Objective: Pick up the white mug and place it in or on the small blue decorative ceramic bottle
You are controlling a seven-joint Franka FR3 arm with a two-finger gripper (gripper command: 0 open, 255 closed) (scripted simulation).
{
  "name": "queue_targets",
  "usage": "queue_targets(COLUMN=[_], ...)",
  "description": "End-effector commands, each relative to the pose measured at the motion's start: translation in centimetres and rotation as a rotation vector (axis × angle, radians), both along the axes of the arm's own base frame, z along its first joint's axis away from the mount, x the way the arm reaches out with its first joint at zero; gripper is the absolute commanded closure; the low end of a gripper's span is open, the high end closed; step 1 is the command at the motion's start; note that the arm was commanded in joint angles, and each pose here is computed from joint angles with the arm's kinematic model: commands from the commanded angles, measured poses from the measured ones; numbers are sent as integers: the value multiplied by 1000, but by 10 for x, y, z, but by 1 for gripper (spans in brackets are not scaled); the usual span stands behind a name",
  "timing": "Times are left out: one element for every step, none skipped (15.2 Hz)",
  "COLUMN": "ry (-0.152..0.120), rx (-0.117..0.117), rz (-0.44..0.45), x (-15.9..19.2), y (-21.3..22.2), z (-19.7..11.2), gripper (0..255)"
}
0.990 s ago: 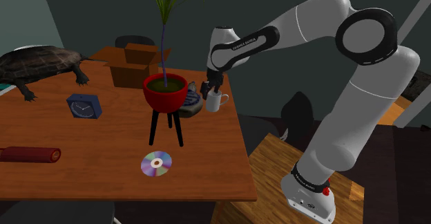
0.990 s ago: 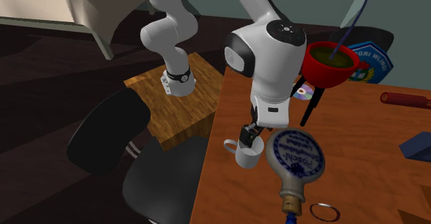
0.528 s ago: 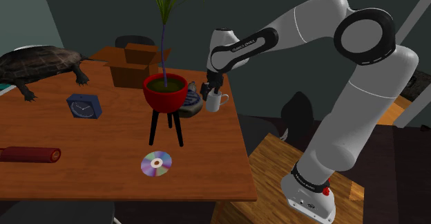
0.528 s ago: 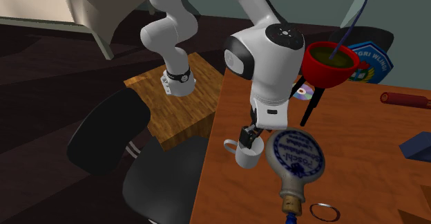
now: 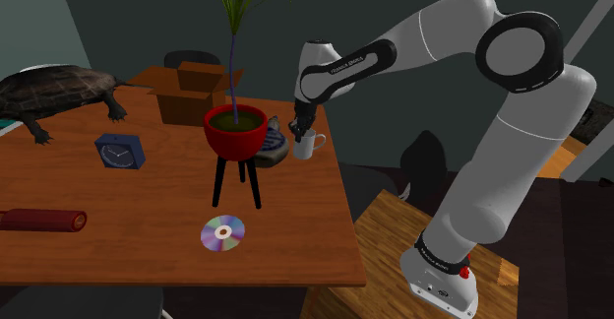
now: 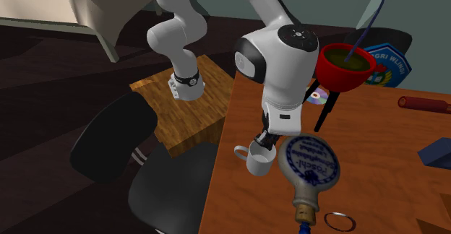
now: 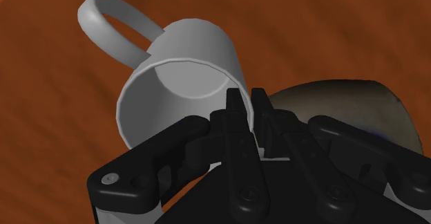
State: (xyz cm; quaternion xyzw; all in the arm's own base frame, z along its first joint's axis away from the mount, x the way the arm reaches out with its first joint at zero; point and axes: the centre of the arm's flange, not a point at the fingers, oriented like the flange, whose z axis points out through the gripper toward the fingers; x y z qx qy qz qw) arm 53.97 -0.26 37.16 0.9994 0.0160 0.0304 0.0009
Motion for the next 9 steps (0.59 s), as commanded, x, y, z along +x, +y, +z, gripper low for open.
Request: queue_targets(ry=[1, 1, 1, 1, 1, 1, 1, 1, 1], rx=[0, 0, 0, 0, 0, 0, 0, 0, 0], rz=[0, 0, 0, 0, 0, 0, 0, 0, 0], x=[0, 0, 0, 0, 0, 0, 0, 0, 0], y=[0, 0, 0, 0, 0, 0, 0, 0, 0], z=[0, 0, 0, 5, 10, 15, 21, 26, 31], gripper=[255, 255, 255, 255, 255, 255, 255, 255, 255])
